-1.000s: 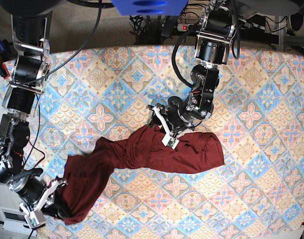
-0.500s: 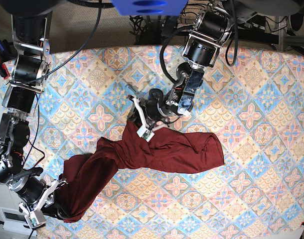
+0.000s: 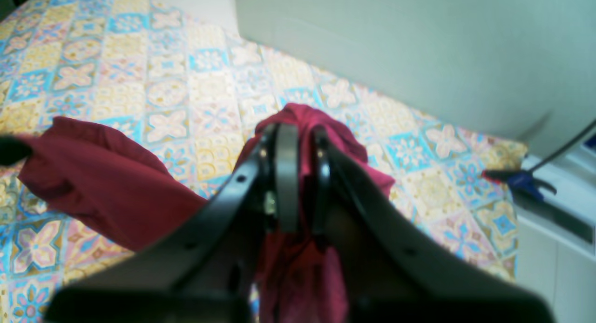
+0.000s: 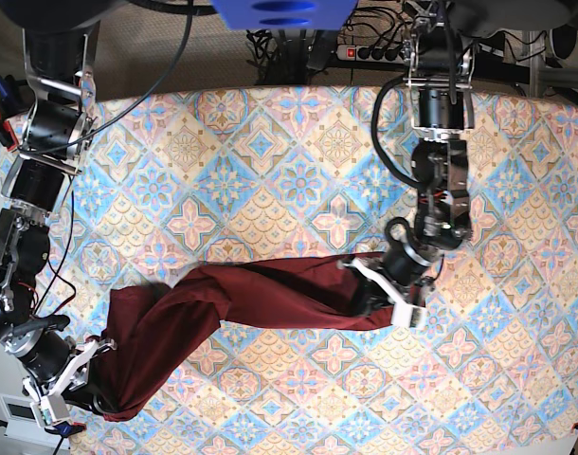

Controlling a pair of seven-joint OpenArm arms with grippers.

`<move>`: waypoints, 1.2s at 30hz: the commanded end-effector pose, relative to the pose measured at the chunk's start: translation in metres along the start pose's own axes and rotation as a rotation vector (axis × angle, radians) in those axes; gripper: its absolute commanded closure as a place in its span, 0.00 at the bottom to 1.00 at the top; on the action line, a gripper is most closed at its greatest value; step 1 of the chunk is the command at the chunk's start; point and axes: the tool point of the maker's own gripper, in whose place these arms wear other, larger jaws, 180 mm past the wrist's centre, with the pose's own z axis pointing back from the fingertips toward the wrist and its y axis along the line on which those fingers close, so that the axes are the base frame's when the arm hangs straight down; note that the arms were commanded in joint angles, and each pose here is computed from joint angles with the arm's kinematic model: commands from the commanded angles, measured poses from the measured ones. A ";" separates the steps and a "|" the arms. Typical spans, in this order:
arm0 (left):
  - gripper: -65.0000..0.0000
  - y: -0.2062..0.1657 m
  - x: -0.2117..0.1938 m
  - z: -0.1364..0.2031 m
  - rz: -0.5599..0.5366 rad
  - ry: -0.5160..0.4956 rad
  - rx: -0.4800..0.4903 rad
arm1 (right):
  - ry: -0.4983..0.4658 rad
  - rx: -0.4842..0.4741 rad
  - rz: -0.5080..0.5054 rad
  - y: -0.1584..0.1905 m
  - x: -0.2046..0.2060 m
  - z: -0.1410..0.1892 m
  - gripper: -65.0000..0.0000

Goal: Layout the t-shirt on the table in an organized manner, then fold the t-shirt properly
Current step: 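Grasp the shirt's other end with the left gripper, then stretch the shirt lengthwise between both grippers along the table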

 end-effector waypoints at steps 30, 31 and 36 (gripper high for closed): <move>1.00 0.088 0.404 0.105 0.004 -0.613 -0.019 | -0.290 -0.042 -0.206 -0.095 0.154 -0.005 1.00; 1.00 0.084 0.415 0.106 0.003 -0.633 -0.026 | -0.313 -0.043 -0.205 -0.097 0.163 -0.002 1.00; 1.00 0.073 0.448 0.117 -0.030 -0.691 -0.031 | -0.390 -0.044 -0.191 -0.100 0.198 0.011 1.00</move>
